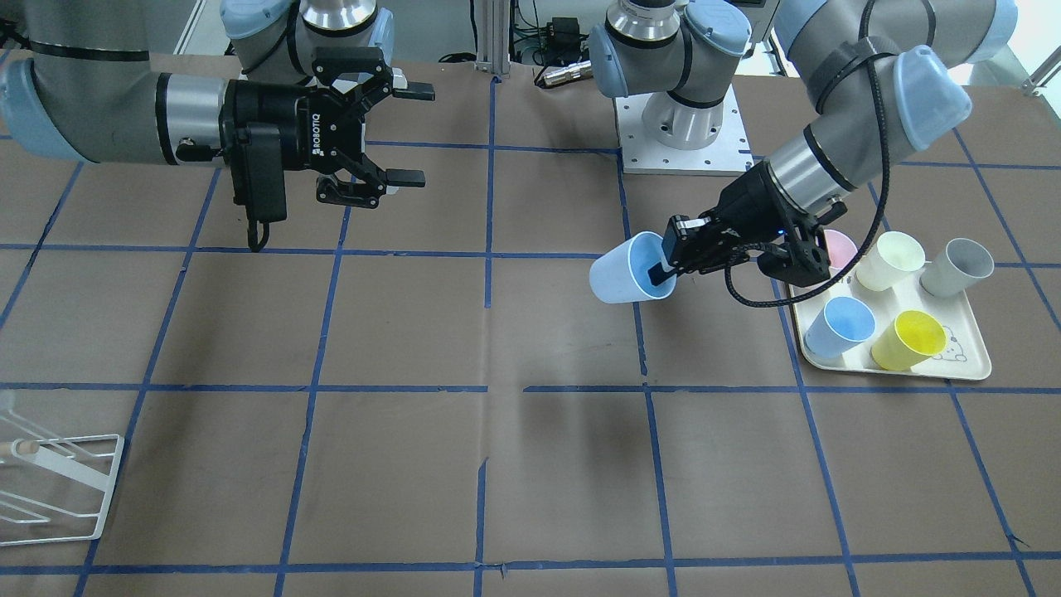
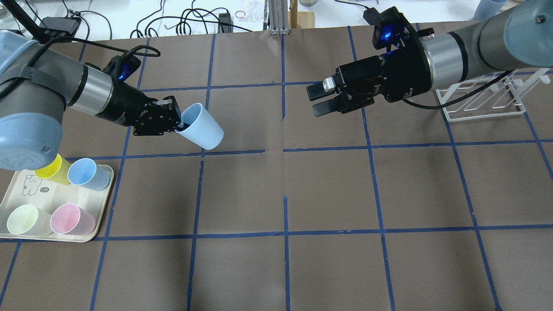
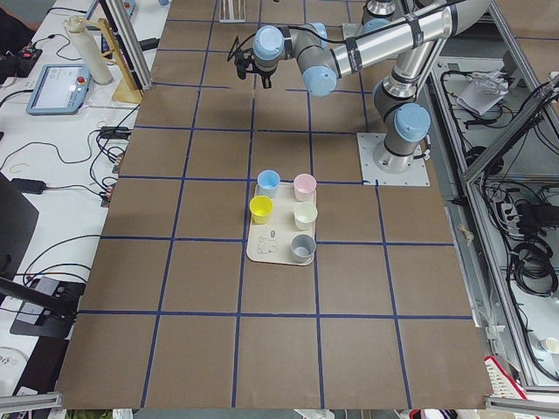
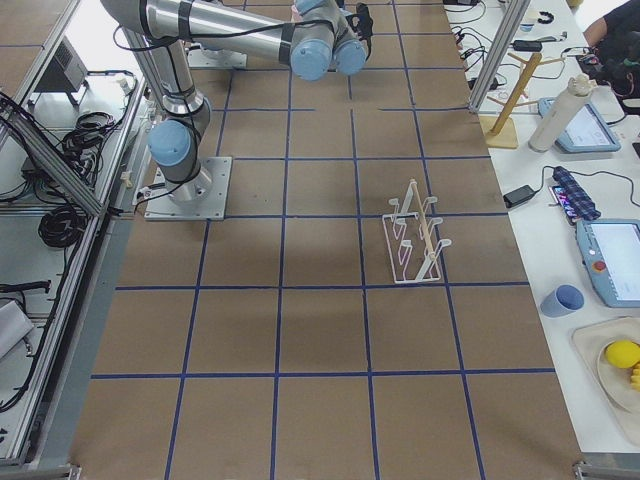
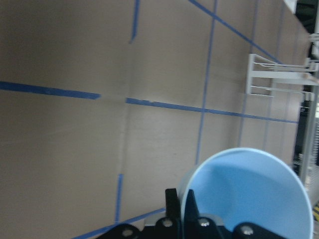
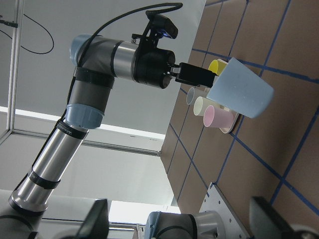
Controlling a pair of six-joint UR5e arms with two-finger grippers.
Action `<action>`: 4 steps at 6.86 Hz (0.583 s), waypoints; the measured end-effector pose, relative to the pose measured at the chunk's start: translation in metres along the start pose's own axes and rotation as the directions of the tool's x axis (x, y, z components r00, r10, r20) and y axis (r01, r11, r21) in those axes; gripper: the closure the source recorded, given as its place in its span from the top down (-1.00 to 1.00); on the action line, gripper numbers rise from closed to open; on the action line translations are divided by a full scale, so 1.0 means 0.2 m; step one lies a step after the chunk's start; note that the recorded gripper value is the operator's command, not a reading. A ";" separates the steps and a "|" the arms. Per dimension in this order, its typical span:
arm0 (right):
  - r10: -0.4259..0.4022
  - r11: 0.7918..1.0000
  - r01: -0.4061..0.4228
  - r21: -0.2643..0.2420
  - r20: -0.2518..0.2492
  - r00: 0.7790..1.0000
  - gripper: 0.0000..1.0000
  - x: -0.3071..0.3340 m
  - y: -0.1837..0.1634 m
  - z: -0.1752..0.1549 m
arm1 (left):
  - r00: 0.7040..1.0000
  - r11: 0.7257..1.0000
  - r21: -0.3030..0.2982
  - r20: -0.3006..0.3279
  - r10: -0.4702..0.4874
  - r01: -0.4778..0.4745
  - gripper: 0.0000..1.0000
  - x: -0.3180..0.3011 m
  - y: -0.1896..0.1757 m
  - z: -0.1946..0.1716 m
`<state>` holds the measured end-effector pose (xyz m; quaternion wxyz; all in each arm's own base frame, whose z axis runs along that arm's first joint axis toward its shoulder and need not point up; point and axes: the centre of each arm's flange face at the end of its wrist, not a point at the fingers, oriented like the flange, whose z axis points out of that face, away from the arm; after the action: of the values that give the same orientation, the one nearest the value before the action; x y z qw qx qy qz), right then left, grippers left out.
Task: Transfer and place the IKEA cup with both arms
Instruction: 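Open the right gripper and pull it back while the left gripper lowers the cup, then set the cup down on the white tray corner with the left gripper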
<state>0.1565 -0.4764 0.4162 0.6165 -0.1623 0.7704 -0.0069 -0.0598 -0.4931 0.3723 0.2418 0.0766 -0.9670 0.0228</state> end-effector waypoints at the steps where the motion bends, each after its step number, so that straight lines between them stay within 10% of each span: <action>1: 0.059 0.997 -0.061 -0.047 -0.035 0.998 1.00 0.03 -0.02 -0.02 | 0.988 0.998 0.021 0.143 0.053 -0.057 -1.00 -0.10 -0.05 -0.12; 3: 0.166 0.971 -0.207 -0.119 -0.290 0.943 1.00 0.05 -0.11 -0.11 | 0.939 0.986 0.003 0.306 0.159 -0.168 -1.00 -0.42 -0.14 -0.42; 4: 0.207 0.957 -0.276 -0.088 -0.461 0.863 1.00 0.08 -0.15 -0.16 | 0.922 0.979 -0.016 0.331 0.199 -0.205 -1.00 -0.68 -0.15 -0.59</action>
<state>0.1307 -0.5143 0.4151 0.4048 -0.1045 0.9038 0.0917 0.1174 -0.4951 0.4120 0.0716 -0.0185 -0.9963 0.0435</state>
